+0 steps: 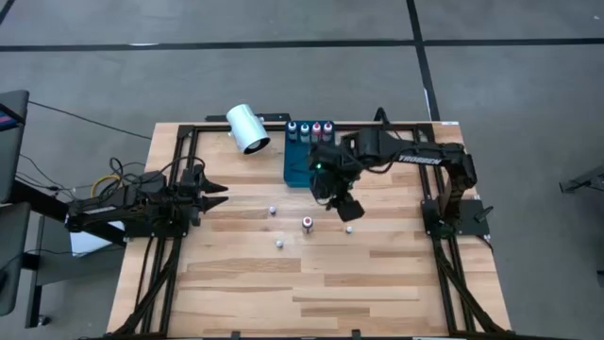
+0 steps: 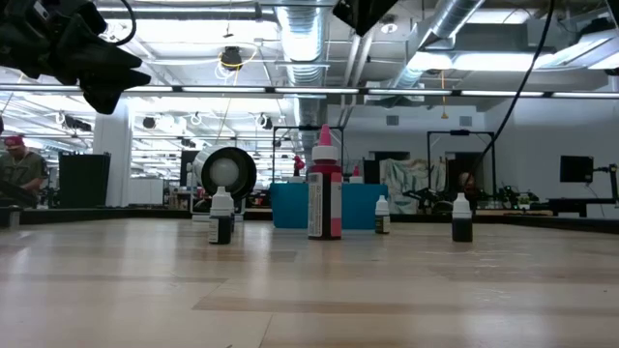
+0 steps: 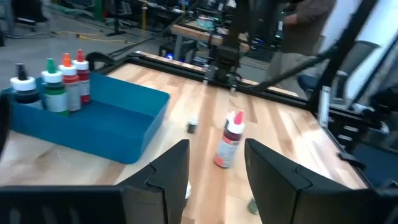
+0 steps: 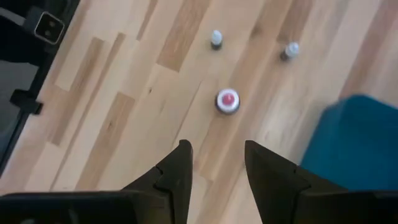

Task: Pick & Place food coloring
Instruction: Put the large pink food coloring bottle into the blue bin

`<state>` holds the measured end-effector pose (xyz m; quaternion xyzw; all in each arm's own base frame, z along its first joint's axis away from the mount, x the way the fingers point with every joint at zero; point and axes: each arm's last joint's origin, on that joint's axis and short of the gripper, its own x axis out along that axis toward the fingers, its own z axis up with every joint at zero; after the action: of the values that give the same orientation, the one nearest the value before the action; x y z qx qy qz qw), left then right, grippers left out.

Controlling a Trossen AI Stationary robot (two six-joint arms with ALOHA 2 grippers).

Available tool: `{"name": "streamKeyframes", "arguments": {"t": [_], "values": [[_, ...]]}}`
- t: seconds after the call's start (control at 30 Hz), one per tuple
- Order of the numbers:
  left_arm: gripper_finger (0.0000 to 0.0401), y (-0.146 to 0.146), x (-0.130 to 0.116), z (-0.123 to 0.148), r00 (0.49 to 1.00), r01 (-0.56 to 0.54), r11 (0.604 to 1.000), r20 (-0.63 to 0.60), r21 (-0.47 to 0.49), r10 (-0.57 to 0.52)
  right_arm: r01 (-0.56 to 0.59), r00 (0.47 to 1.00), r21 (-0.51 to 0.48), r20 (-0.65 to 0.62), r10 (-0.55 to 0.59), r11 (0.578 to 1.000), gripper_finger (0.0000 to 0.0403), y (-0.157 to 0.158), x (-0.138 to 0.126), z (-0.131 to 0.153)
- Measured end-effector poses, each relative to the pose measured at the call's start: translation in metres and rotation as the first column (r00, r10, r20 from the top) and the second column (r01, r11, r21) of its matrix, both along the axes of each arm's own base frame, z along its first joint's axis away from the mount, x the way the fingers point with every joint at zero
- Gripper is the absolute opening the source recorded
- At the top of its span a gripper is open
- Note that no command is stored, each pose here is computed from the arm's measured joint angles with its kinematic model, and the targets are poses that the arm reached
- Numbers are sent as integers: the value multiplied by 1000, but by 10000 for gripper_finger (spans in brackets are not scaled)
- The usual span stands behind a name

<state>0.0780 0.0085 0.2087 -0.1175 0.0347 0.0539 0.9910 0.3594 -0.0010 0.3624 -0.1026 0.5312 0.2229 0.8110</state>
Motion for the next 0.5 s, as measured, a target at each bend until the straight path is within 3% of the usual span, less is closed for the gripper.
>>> {"name": "streamKeyframes", "arguments": {"t": [0.23,0.5], "values": [[146,-3,0,0,995,103,994,2,-24,-103,0,1000,0,-12,0,1000,134,0,6,-23],[146,-3,0,0,994,107,993,1,-54,-107,-17,999,0,-41,17,1000,133,8,11,-50]]}}
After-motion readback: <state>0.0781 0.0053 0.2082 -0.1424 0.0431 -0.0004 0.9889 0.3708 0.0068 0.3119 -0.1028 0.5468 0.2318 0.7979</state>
